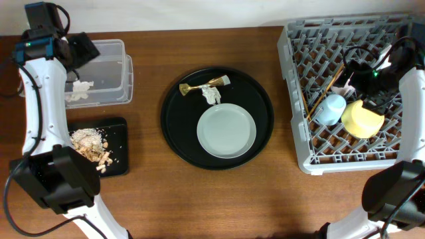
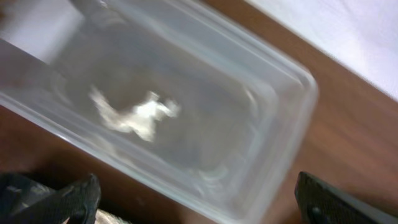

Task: Sort waste into correct bins and load items into the dishwasher rack
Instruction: 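Carry the tissue to the clear plastic bin and drop it, then move the left gripper back and grasp the remaining tissue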

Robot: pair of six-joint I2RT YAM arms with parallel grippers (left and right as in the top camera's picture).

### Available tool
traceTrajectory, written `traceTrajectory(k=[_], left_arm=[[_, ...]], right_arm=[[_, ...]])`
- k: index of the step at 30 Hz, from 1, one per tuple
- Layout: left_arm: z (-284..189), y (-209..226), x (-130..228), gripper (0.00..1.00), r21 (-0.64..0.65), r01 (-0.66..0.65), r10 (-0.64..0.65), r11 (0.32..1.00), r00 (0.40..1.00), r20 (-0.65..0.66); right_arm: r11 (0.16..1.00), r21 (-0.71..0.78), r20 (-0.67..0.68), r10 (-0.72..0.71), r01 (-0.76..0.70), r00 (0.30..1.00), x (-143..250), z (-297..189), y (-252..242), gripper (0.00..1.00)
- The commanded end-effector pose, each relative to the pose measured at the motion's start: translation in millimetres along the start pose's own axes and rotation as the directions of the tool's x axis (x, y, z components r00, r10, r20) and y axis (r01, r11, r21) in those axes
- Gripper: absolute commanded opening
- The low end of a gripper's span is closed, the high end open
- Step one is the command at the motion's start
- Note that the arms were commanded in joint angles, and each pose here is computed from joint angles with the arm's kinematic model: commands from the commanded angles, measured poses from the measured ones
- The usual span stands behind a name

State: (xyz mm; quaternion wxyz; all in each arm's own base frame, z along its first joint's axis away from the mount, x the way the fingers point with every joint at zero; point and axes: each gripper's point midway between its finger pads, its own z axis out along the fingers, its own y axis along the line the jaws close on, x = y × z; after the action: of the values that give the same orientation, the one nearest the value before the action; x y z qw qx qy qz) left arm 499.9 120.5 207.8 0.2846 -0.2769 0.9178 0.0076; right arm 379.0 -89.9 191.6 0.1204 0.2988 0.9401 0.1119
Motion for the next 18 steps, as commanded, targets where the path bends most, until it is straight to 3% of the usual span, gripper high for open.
traceTrajectory(k=[1, 4, 8, 11, 13, 18], left_arm=[[-7, -56, 41, 0.99, 0.319, -0.023, 0.085, 0.947, 0.98, -0.181], [-18, -89, 68, 0.99, 0.435, -0.084, 0.201, 0.897, 0.952, -0.232], [-27, -131, 114, 0.9, 0.463, -0.17, 0.327, 0.87, 0.902, -0.283], [-29, -169, 153, 0.7, 0.457, -0.265, 0.424, 0.849, 0.857, -0.291], [-21, -186, 178, 0.59, 0.374, -0.282, 0.409, 0.883, 0.854, -0.322], [3, -230, 235, 0.56, 0.334, -0.27, 0.391, 0.903, 0.838, -0.38]], right_arm=[[1.0, 0.0, 0.017, -0.005, 0.005, 1.0, -2, -5, 1, 0.98], [1.0, 0.0, 0.017, -0.005, 0.005, 1.0, -2, -5, 1, 0.98], [1.0, 0.0, 0.017, -0.005, 0.005, 1.0, -2, -5, 1, 0.98], [1.0, 0.0, 0.017, -0.005, 0.005, 1.0, -2, -5, 1, 0.98], [1.0, 0.0, 0.017, -0.005, 0.005, 1.0, -2, -5, 1, 0.98], [1.0, 0.0, 0.017, -0.005, 0.005, 1.0, -2, -5, 1, 0.98]])
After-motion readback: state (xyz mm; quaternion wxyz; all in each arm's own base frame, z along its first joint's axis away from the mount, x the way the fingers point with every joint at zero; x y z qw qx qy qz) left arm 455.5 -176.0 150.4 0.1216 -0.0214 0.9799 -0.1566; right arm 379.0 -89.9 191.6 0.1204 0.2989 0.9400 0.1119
